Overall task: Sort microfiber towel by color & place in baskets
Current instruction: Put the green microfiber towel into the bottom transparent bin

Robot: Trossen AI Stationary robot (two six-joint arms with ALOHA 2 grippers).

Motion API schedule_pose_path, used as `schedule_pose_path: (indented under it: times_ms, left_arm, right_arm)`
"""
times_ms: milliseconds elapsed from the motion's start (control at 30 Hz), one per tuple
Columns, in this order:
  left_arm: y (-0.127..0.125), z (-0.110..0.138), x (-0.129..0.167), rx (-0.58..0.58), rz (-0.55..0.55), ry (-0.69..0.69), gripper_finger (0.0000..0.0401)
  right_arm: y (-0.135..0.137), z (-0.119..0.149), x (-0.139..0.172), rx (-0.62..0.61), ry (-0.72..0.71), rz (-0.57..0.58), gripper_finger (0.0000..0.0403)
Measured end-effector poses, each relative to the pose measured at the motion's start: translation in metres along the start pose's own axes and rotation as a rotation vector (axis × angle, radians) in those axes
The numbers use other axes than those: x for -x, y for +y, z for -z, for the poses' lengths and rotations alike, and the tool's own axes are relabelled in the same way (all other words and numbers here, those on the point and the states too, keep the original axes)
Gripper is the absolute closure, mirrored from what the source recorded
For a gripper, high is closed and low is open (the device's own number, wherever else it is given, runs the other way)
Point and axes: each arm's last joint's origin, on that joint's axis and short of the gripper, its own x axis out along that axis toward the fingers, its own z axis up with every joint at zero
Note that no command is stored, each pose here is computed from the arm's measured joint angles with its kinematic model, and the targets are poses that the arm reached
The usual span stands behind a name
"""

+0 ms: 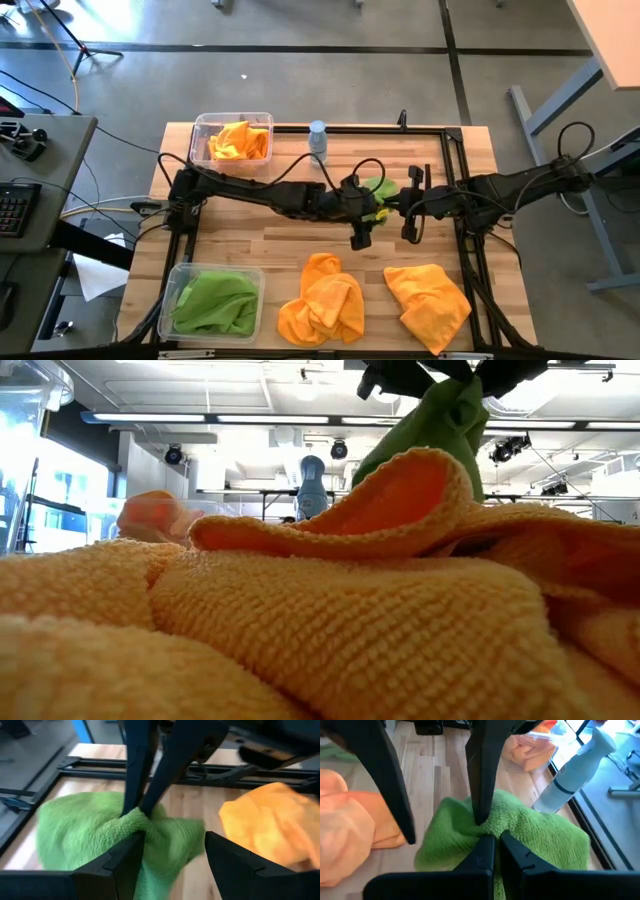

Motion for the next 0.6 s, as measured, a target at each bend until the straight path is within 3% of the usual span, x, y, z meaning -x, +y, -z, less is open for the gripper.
schedule_pose_path:
  times_ms: [600]
  left_arm:
    - [-0.0035, -0.0052, 0.0008, -0.106, -0.098, -0.069, 0.0197]
  right_arm:
    - [-0.0076, 0.0032, -0.0018, -0.183, 0.038, 0.028, 0.0403]
